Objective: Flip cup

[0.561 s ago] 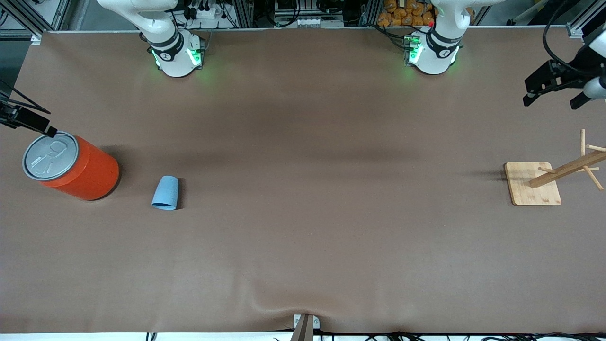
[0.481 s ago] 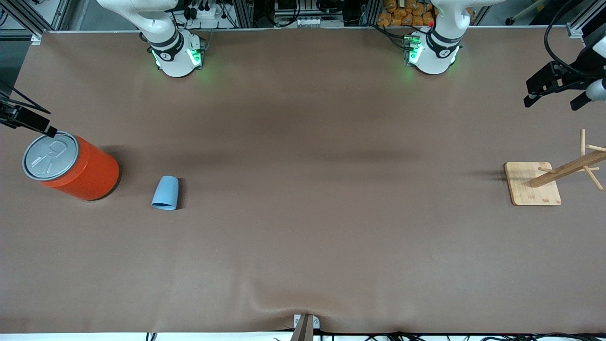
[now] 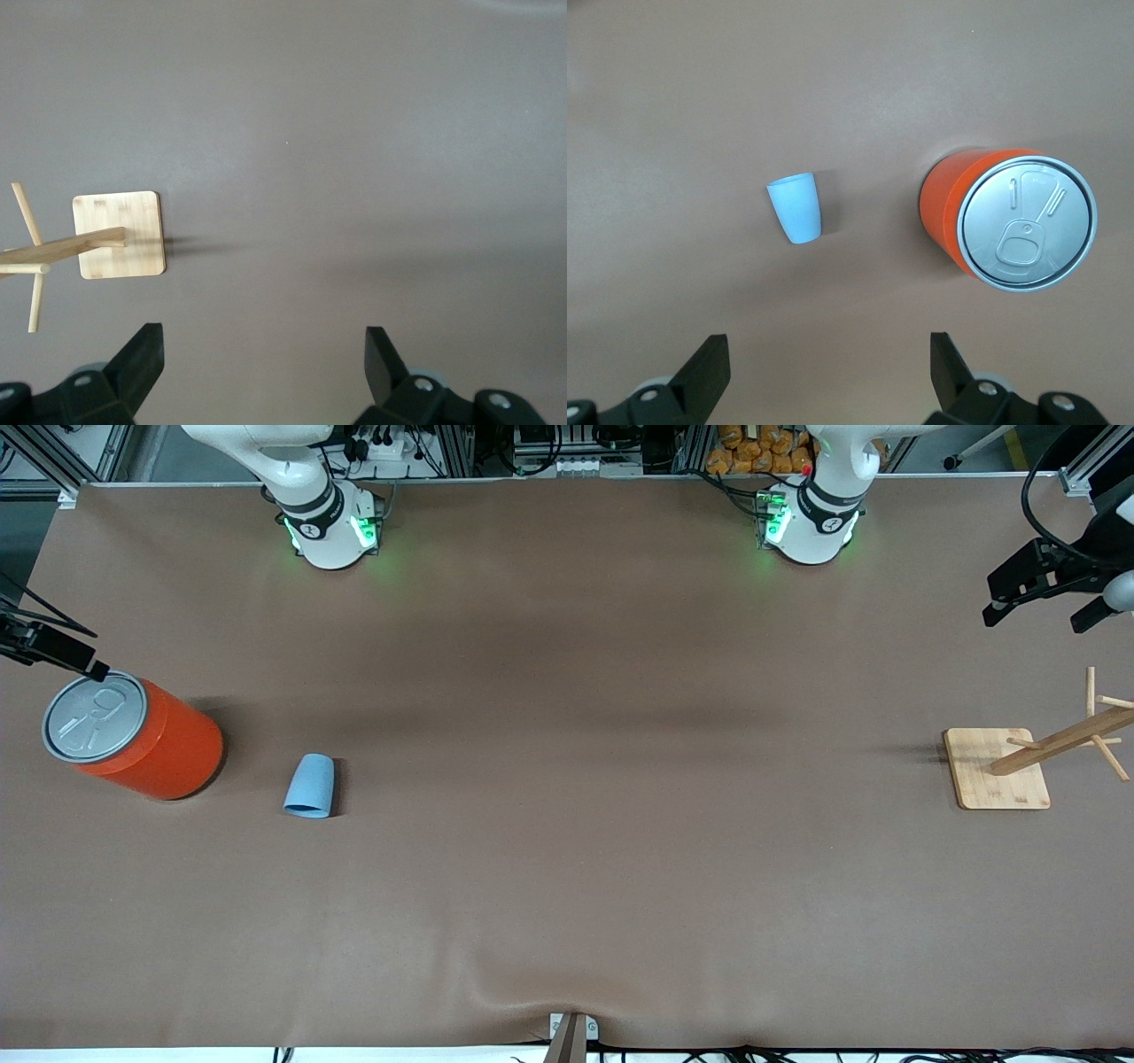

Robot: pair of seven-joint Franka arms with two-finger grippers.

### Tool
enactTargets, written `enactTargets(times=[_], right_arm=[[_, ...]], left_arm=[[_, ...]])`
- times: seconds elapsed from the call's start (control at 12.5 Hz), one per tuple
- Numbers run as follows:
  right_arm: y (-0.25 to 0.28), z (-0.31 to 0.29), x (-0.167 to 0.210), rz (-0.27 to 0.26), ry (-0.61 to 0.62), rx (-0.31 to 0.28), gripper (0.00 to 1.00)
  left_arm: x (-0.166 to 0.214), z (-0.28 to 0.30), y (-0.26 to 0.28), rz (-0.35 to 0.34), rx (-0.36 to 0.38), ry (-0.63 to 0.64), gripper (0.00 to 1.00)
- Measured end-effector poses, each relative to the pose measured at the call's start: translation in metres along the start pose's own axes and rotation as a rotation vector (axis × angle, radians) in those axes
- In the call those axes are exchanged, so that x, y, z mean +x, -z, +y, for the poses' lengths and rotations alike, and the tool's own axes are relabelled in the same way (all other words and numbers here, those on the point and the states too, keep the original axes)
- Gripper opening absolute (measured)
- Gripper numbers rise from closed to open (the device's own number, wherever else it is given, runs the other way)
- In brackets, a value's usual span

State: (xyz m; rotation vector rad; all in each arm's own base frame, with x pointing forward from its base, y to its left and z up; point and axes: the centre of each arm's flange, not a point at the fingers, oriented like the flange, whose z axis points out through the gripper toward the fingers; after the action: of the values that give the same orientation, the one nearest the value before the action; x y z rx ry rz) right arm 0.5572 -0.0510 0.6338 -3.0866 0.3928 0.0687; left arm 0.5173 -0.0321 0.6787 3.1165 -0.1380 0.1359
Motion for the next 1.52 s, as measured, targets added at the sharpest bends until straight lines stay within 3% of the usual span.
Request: enactTargets(times=[0.16,0.48,0.64,0.96,1.36,1.52], right_arm=[[-0.013,-0.002,0.005,-0.03,0.0,0.001,1.0],[-0.095,-0.024,0.036,-0.183,0.105,-0.021,1.0],[-0.129,-0.049,0.042,-0.222,0.145,-0.028,1.0],[-0.229,-0.072,0.045,-0.191,0.15,0.031,1.0],[-0.325,-0.074,0.03,-0.06,0.234,0.047,1.0],[-0.359,-0.074,0.03,-0.031,0.289,0.039,1.0]], left_arm=[[-0.001,0.0,-0.001,-0.011,-0.001,0.0,1.0],[-0.001,0.0,0.0,-0.014,-0.001,0.001,1.0],[-0.001,0.0,0.0,-0.013,-0.001,0.0,1.0],[-0.001,0.008,-0.001,-0.019,-0.001,-0.014,1.0],[-0.01,0.007,-0.007,-0.099,-0.003,-0.013,1.0],[-0.011,0.006,-0.009,-0.115,-0.004,-0.011,1.0]])
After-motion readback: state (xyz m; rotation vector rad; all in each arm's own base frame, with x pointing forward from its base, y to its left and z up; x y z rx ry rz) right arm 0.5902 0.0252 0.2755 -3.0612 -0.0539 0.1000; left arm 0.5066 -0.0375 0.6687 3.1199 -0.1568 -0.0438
